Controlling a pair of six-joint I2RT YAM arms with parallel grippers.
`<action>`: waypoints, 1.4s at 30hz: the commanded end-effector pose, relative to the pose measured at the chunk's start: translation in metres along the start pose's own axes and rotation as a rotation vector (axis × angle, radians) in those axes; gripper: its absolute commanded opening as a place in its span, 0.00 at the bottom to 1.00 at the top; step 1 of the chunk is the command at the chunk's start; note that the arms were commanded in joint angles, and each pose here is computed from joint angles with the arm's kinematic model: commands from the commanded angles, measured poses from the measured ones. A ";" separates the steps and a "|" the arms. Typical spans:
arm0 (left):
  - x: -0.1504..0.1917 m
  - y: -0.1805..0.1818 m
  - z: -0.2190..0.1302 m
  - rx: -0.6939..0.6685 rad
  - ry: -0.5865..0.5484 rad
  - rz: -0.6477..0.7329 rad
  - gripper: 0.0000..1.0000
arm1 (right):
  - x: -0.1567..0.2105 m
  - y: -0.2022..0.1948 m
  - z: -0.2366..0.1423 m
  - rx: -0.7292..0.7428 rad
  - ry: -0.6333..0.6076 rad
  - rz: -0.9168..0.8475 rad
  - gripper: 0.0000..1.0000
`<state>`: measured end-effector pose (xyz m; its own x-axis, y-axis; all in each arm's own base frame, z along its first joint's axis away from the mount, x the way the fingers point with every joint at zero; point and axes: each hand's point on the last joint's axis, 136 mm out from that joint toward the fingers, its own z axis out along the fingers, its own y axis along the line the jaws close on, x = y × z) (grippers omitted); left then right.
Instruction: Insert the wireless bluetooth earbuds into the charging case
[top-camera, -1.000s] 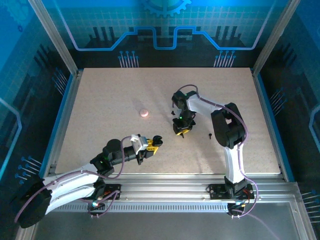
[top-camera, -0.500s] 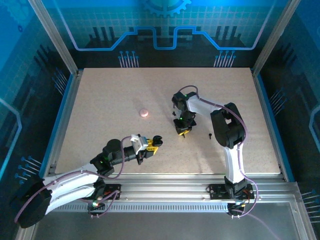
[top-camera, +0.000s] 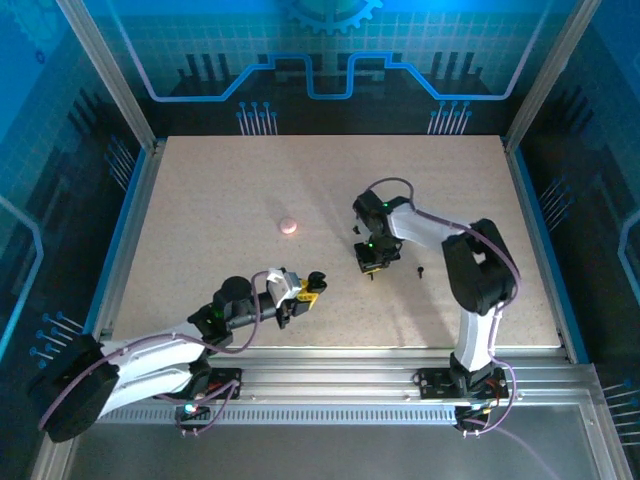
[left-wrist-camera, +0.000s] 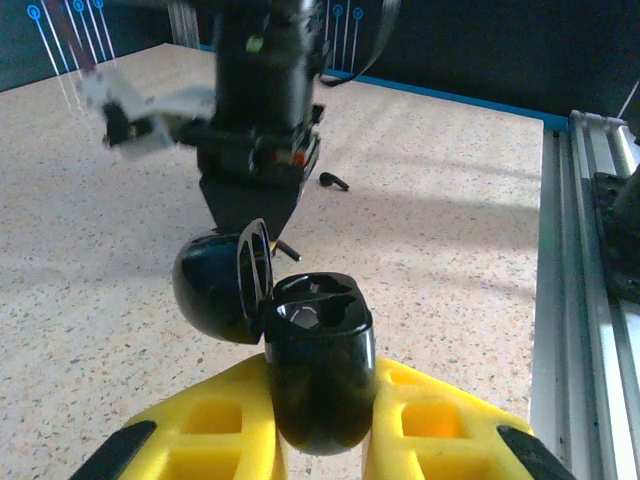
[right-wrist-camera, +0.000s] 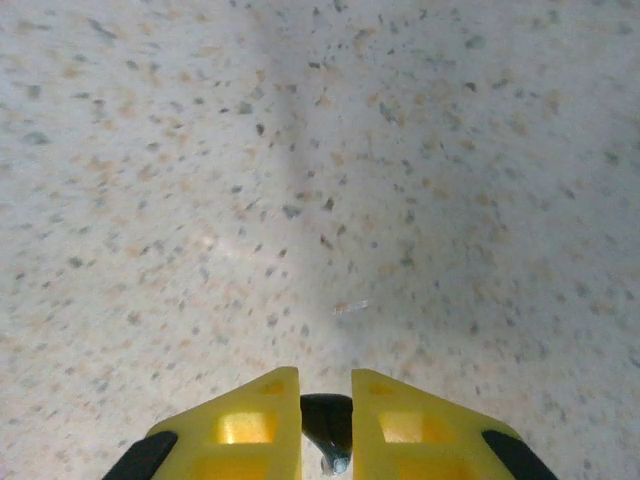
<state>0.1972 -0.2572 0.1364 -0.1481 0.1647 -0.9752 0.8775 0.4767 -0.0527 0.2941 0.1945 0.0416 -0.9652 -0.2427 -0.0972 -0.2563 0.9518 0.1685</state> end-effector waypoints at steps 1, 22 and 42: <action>-0.019 0.006 0.007 -0.015 -0.081 0.033 0.11 | -0.021 0.019 -0.027 -0.096 -0.203 0.023 0.15; -0.042 0.010 0.055 0.041 -0.241 0.066 0.09 | 0.007 0.047 -0.157 -0.483 -0.903 0.104 0.17; -0.054 0.009 0.056 0.045 -0.271 0.075 0.10 | 0.006 0.104 -0.178 -0.616 -0.900 -0.065 0.18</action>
<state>0.2412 -0.3029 0.1546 -0.0027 0.0190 -0.9998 0.8869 0.4619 0.0064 0.2534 0.2453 0.2089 -0.6597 0.1744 -0.7310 -0.4610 0.6744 0.5768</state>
